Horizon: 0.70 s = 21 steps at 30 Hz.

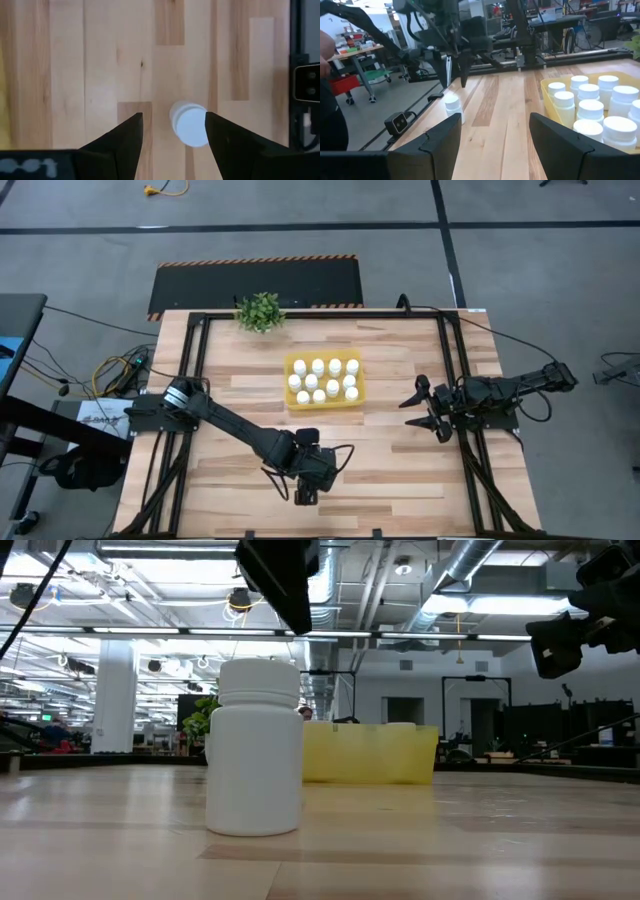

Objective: Pick and place pill bottles into a basket
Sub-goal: Put the white medicine bottle into the yellow bin

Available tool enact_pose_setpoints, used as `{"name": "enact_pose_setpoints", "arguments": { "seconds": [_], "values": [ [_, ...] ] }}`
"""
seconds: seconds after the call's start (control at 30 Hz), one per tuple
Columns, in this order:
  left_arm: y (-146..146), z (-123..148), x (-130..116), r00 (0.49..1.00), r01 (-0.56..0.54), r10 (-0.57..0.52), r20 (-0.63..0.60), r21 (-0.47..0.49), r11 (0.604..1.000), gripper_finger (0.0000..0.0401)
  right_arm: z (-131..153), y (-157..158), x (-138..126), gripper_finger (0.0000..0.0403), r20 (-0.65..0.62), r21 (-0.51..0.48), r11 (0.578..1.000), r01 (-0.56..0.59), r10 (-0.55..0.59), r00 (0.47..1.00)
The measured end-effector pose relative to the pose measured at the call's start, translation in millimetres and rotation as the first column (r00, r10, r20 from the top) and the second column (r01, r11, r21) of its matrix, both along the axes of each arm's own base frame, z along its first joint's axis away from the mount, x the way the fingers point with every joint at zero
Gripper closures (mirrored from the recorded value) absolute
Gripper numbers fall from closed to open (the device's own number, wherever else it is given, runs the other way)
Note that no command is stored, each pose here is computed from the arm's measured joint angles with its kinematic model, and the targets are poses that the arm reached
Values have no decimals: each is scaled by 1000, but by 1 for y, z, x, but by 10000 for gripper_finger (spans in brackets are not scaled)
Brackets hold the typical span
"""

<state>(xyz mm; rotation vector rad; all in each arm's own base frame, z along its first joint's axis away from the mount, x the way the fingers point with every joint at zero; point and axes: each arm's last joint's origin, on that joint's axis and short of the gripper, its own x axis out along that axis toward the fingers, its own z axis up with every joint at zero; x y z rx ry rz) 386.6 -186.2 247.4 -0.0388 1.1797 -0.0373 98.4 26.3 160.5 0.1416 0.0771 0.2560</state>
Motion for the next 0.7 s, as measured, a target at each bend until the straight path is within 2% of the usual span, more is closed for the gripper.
{"name": "enact_pose_setpoints", "arguments": {
  "seconds": [0.4,0.7],
  "values": [
    [-9,1,-2,1000,-3,4,7,-53,999,181,0,0,0,177,-2,-1,1000,0,0,1000],
    [-17,-7,-9,999,-39,39,-4,-39,998,181,0,0,0,177,-3,-1,1000,0,0,1000]
  ]
}}
